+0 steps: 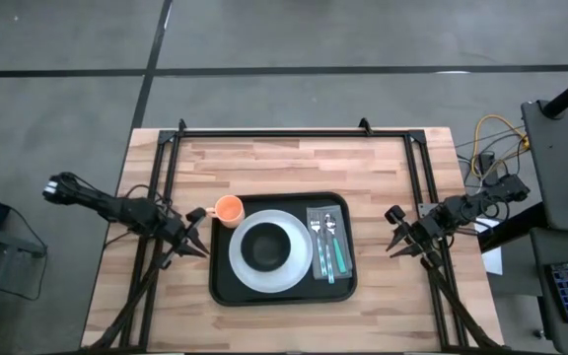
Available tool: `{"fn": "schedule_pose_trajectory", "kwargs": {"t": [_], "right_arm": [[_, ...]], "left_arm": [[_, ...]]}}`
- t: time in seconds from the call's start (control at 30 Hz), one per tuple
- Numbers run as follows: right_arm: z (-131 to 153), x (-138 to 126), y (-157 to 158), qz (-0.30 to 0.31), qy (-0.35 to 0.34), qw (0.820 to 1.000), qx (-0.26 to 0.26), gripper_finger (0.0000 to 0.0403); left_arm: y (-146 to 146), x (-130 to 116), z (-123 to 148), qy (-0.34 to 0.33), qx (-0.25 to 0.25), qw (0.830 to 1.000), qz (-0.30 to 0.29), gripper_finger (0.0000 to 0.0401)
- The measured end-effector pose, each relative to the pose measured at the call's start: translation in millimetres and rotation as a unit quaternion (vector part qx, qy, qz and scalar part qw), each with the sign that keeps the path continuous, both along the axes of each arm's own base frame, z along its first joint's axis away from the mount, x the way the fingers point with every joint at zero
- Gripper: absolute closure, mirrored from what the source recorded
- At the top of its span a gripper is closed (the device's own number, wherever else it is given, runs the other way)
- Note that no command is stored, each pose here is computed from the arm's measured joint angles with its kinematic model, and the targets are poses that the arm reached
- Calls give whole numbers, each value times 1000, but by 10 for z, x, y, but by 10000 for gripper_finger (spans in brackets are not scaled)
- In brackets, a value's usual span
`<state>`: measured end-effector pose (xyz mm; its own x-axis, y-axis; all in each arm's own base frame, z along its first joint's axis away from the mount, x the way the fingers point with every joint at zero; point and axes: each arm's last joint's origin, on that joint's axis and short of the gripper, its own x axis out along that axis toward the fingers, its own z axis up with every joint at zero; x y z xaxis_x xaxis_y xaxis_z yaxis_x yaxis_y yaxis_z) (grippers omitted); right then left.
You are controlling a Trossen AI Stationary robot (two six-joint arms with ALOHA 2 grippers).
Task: Set up tray
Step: Return to Home Position
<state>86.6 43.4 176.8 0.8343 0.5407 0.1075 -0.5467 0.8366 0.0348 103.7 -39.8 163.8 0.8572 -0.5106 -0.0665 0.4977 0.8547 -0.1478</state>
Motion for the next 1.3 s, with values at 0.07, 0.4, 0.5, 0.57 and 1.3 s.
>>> {"fn": "schedule_pose_trajectory", "kwargs": {"t": [0.07,0.4,0.5,0.57,1.3], "right_arm": [[0,0,0,0,0,1000,0,335],[0,0,0,0,0,1000,0,335],[0,0,0,0,0,1000,0,335],[0,0,0,0,0,1000,0,335],[0,0,0,0,0,1000,0,335]], "left_arm": [[-3,9,-15,8,2,1000,0,378],[-16,49,-87,44,14,999,0,378],[-19,59,-106,54,17,998,0,378],[-21,65,-119,60,19,998,0,378],[-30,96,-188,94,30,995,0,378]]}}
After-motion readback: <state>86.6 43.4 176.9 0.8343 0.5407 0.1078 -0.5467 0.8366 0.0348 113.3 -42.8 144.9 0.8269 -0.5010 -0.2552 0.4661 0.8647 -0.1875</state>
